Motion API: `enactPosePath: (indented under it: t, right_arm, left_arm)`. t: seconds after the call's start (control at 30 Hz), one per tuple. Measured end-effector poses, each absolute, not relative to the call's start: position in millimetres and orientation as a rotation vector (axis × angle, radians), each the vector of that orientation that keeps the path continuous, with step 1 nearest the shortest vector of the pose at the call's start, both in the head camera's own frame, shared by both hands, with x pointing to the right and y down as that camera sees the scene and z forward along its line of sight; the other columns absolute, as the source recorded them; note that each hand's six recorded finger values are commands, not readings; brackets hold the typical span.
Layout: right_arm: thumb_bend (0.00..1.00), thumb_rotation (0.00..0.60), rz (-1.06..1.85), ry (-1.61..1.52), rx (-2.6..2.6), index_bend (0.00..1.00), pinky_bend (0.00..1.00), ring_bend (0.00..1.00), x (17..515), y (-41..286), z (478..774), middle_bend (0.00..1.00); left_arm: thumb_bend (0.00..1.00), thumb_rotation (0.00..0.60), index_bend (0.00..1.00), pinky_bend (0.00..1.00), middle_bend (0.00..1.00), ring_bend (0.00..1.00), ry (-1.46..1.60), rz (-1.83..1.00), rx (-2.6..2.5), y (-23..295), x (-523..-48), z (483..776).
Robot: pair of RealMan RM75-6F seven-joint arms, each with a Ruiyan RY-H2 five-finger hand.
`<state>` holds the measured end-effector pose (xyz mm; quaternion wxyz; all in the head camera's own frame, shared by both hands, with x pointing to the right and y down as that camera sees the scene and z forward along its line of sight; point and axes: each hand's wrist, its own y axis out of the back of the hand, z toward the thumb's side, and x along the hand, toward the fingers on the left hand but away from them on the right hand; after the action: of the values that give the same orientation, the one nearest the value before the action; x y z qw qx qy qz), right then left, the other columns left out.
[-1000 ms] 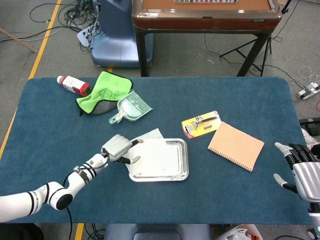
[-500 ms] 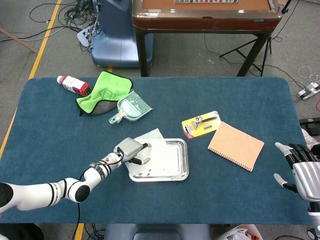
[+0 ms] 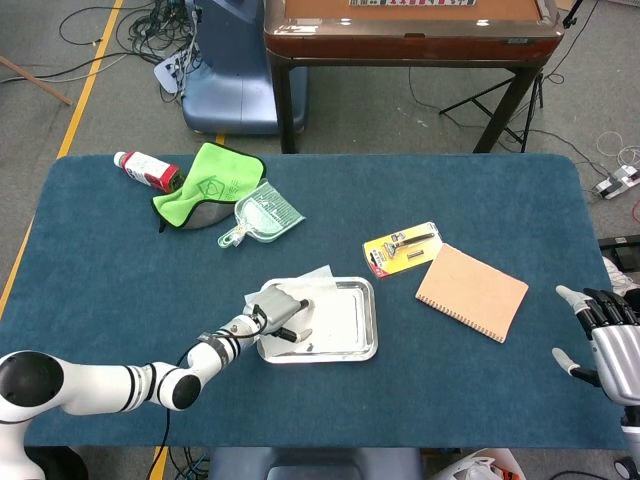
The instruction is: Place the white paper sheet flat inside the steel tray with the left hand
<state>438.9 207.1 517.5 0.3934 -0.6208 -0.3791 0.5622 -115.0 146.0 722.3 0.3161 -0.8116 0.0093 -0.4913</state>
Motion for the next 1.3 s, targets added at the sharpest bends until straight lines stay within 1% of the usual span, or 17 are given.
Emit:
enactPosePath:
  t: [0.43,0.87,1.0,1.3]
  right_arm:
    - [0.19,0.6,1.428,-0.966,-1.568,0.17,0.17,0.14,439.5,207.6,515.5,0.24]
    - [0.19,0.6,1.428,-0.975,-1.56,0.17,0.17,0.14,440.7,208.9,513.1,0.24]
    - [0.19,0.6,1.42,-0.971,-1.563,0.17,0.17,0.14,438.7,207.4,513.0,0.24]
    - [0.19,0.6,1.402,-0.96,-1.583,0.17,0.17,0.14,433.1,204.8,516.3,0.24]
  left_arm:
    - [0.33,0.084,0.17,1.0,1.0,1.0,-0.045,-1.194,-2.139,166.0,-90.4,712.9]
    - [0.33,0.084,0.17,1.0,1.0,1.0,-0.027,-1.175,-2.106,163.6,-80.7,712.8]
    - [0.33,0.084,0.17,1.0,1.0,1.0,-0.002,-1.179,-2.1,158.6,-88.4,706.9]
    - [0.33,0.081,0.17,1.0,1.0,1.0,0.011,-1.237,-2.043,148.6,-131.0,689.9]
